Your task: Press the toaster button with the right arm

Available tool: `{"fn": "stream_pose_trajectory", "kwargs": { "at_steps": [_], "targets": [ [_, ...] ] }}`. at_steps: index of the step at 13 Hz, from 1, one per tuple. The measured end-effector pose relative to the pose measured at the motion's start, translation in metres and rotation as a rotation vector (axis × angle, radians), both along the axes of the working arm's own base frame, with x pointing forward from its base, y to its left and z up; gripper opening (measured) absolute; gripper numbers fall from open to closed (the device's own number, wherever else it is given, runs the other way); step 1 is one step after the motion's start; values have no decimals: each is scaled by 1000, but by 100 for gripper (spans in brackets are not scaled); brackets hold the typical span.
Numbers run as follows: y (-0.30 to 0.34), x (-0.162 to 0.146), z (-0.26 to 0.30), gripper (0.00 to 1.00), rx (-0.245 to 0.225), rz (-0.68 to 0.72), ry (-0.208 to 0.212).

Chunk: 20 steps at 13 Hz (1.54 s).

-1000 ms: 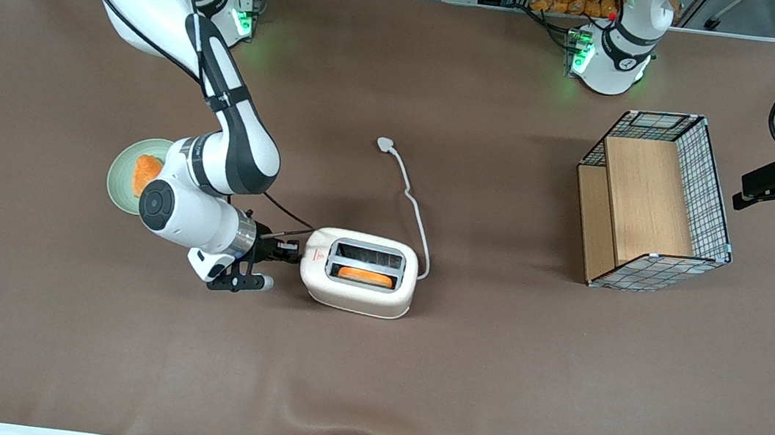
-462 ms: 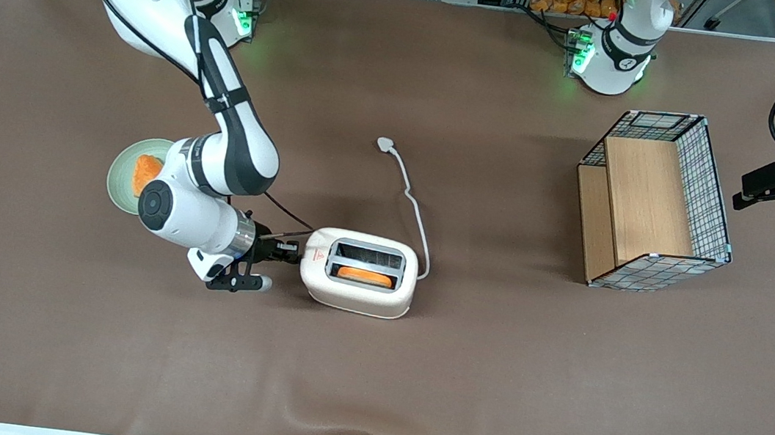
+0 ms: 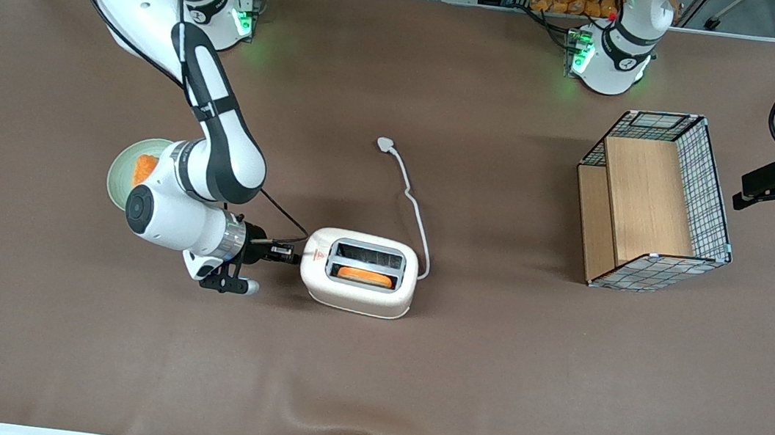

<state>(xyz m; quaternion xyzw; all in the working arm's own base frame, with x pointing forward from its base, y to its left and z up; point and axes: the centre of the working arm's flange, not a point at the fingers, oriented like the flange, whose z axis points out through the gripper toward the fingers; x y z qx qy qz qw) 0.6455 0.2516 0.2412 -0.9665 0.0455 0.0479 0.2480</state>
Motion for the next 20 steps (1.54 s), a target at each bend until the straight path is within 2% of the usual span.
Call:
{"fn": "stream_pose_trajectory", "kwargs": {
  "at_steps": [5, 7, 10, 11, 14, 16, 19, 20],
  "targets": [
    [-2, 3, 6, 1, 15, 8, 19],
    [-13, 14, 24, 1, 41, 18, 40],
    [-59, 32, 66, 4, 62, 15, 37],
    [-75, 35, 83, 11, 56, 18, 33],
    [-123, 31, 134, 46, 4, 46, 31],
    [-160, 24, 168, 67, -62, 70, 26],
    [-213, 6, 224, 99, -183, 114, -8],
    [-230, -1, 243, 100, -228, 123, -20]
  ]
}}
